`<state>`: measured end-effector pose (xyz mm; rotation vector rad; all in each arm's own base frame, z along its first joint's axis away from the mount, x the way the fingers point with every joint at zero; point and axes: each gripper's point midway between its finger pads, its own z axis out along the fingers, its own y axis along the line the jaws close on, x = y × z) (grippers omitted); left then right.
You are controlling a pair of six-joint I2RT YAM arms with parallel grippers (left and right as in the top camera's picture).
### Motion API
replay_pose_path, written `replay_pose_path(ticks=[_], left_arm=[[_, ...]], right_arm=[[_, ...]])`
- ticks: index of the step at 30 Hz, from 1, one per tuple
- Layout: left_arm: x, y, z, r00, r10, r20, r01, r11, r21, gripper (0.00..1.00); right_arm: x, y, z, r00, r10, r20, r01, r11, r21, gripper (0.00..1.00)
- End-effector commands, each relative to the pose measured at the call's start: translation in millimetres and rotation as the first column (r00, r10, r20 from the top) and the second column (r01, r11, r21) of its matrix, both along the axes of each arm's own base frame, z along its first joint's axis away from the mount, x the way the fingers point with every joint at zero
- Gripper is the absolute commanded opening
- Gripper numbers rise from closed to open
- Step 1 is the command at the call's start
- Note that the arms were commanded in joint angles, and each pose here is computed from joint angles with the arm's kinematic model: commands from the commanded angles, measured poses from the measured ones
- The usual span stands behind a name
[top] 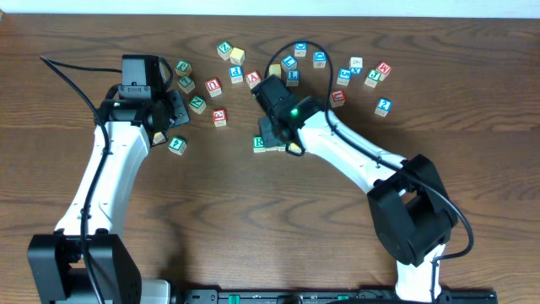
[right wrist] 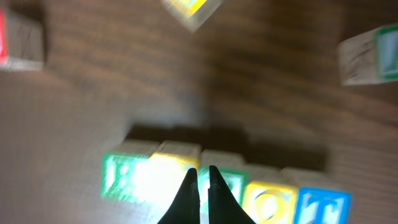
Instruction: Spell out ROBOT
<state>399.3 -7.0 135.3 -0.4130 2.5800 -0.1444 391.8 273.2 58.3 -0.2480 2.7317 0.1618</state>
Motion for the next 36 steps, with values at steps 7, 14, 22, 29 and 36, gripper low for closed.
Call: replay_pose_path(ticks=[7, 14, 22, 29, 36], left_arm=[[-3, 3, -12, 0.999, 0.012, -0.036, -0.012, 1.000, 0.002, 0.08], [-3, 3, -22, 0.998, 0.012, -0.062, -0.012, 1.000, 0.003, 0.08], [-4, 3, -27, 0.997, 0.012, -0.078, -0.012, 1.000, 0.002, 0.08], [-5, 3, -28, 0.996, 0.012, -0.085, -0.012, 1.000, 0.003, 0.07], [-5, 3, -28, 0.996, 0.012, -0.084, -0.012, 1.000, 0.003, 0.08]], right_arm=[[14, -16, 8, 0.996, -0.078, 0.048, 0.079, 0.996, -0.032, 0.01], [-4, -14, 31, 0.999, -0.041, -0.013, 0.041, 0.999, 0.034, 0.01], [-42, -32, 16, 0.986, -0.030, -0.162, 0.024, 0.999, -0.041, 0.01], [-52, -39, -16, 0.973, -0.069, -0.220, 0.053, 0.995, -0.079, 0.01], [-51, -46, -36, 0.971, -0.092, -0.219, 0.077, 0.994, -0.075, 0.02]])
